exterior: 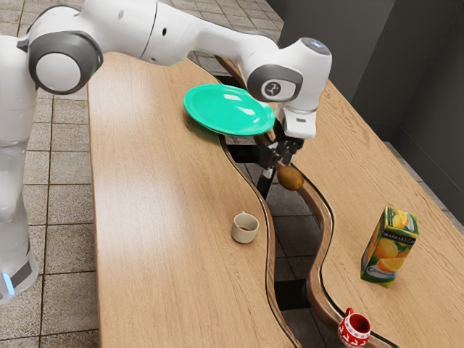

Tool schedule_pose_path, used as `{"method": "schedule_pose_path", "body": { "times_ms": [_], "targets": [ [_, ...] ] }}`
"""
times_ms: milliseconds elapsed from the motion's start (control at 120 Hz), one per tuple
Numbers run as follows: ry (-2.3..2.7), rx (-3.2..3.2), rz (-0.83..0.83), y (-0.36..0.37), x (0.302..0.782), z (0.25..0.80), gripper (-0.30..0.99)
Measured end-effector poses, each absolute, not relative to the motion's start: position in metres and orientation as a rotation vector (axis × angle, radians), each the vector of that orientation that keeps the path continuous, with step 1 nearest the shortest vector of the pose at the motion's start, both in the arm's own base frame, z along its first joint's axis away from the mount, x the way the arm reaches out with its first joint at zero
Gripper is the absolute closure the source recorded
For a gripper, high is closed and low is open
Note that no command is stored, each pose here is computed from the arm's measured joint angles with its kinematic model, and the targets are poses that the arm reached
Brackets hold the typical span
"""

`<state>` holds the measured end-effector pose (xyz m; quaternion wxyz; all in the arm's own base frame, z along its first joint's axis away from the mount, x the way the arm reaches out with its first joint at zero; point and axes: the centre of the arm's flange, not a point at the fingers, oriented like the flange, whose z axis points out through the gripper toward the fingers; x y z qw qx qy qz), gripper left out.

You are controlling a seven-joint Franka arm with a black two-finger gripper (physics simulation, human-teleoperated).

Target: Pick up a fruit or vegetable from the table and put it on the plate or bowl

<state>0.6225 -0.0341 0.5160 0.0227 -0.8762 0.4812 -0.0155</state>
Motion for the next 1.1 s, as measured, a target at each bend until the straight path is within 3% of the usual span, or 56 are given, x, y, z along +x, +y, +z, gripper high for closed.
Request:
{"method": "schedule_pose_path", "body": {
  "times_ms": [250, 433, 1100],
  "targets": [
    [1.491, -2.69, -0.088, -0.021, 0.631, 0.517, 0.06],
    [1.385, -2.725, -0.097, 0.035, 0.658, 0.503, 0.03],
    [1.43, -2.719, -0.165, 0.029, 0.693, 0.452, 0.02]
  ]
}}
